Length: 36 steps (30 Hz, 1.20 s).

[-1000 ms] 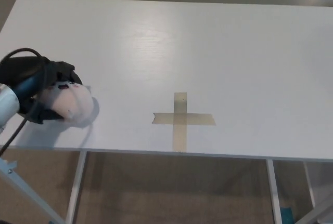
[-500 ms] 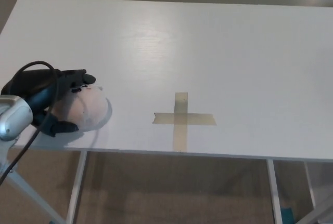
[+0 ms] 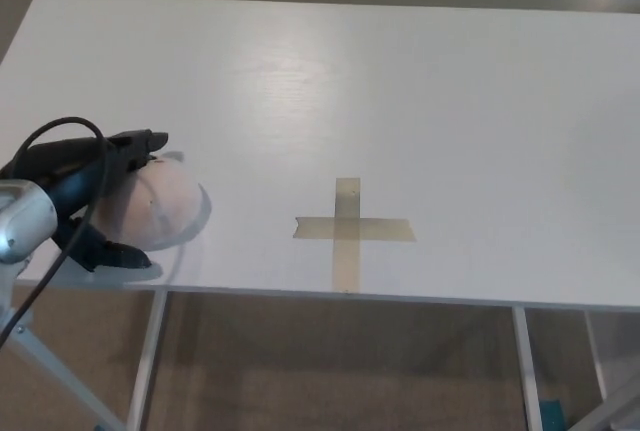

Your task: Use the left hand to take the pink dumpling toy on a person's hand and put it on the desk.

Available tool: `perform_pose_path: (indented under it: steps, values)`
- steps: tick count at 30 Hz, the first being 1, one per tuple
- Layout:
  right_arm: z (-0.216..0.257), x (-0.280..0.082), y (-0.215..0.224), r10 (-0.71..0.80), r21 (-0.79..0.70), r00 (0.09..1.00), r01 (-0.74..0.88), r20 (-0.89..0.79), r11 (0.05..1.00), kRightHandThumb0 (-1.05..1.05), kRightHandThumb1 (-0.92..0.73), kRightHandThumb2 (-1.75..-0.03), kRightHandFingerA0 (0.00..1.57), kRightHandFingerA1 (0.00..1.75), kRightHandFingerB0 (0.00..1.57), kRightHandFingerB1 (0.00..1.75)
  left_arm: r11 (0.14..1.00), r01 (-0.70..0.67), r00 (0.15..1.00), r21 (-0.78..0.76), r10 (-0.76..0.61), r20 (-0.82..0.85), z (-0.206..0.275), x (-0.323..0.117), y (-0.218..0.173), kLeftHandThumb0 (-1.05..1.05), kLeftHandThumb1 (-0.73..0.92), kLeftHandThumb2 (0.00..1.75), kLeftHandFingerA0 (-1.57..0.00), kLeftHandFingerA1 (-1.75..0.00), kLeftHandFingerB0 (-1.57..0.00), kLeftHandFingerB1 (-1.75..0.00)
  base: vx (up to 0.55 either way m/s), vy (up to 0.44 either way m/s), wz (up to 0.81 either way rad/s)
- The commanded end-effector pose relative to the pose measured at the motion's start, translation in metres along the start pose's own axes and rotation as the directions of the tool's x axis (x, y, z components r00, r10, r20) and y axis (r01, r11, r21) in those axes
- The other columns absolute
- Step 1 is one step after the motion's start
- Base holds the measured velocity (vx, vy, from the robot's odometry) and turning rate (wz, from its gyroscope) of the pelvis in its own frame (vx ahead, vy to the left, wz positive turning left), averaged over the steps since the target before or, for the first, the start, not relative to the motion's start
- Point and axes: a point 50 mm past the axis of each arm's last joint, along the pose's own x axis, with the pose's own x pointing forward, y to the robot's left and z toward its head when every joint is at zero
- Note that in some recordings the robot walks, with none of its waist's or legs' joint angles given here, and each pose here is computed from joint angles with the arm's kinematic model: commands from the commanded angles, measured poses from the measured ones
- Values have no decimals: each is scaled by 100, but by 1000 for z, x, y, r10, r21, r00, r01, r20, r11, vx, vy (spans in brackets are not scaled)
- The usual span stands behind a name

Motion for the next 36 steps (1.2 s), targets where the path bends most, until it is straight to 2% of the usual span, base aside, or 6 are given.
perform_pose_path:
  steps: [1, 29, 30, 31, 32, 36]
  values:
    - [-4, 0, -2, 9, 5, 1000, -9, -22, 1000, -21, -68, -60, 65, 46, 52, 42, 1000, 5, 1000, -17, -5, -12, -2, -3, 12, -87, 50, 57, 0, 0, 0, -10, 0, 0, 0]
    - [-1, 0, -4, 25, -10, 1000, -25, -18, 1000, -22, -68, -60, 64, 46, 50, 41, 818, -542, 679, -192, 561, 475, 50, -155, 143, -90, 45, 65, 0, -7, 0, -12, 0, 0, 0]
    - [0, 0, -4, 25, -11, 1000, -25, -17, 1000, -22, -68, -60, 64, 46, 51, 42, 805, -541, 646, -242, 582, 494, 48, -168, 136, -36, 20, 85, 0, -49, 0, -47, 0, 0, 0]
    - [1, 1, -5, 24, -13, 1000, -24, -16, 1000, -22, -68, -60, 64, 46, 51, 42, 797, -539, 627, -272, 595, 502, 47, -174, 132, -36, 20, 85, 0, -49, 0, -47, 0, 0, 0]
    - [1, 1, -5, 23, -17, 1000, -23, -17, 1000, -22, -68, -60, 64, 46, 51, 42, 785, -535, 602, -312, 614, 510, 47, -180, 127, -65, 49, 57, -33, -34, -31, -31, 0, 0, 0]
    - [-1, 0, -4, 19, -33, 1000, -19, -16, 999, -21, -68, -60, 64, 46, 52, 42, 703, -525, 490, -480, 711, 505, 45, -204, 96, -38, 47, 53, -81, -53, -63, -42, 0, 0, 0]
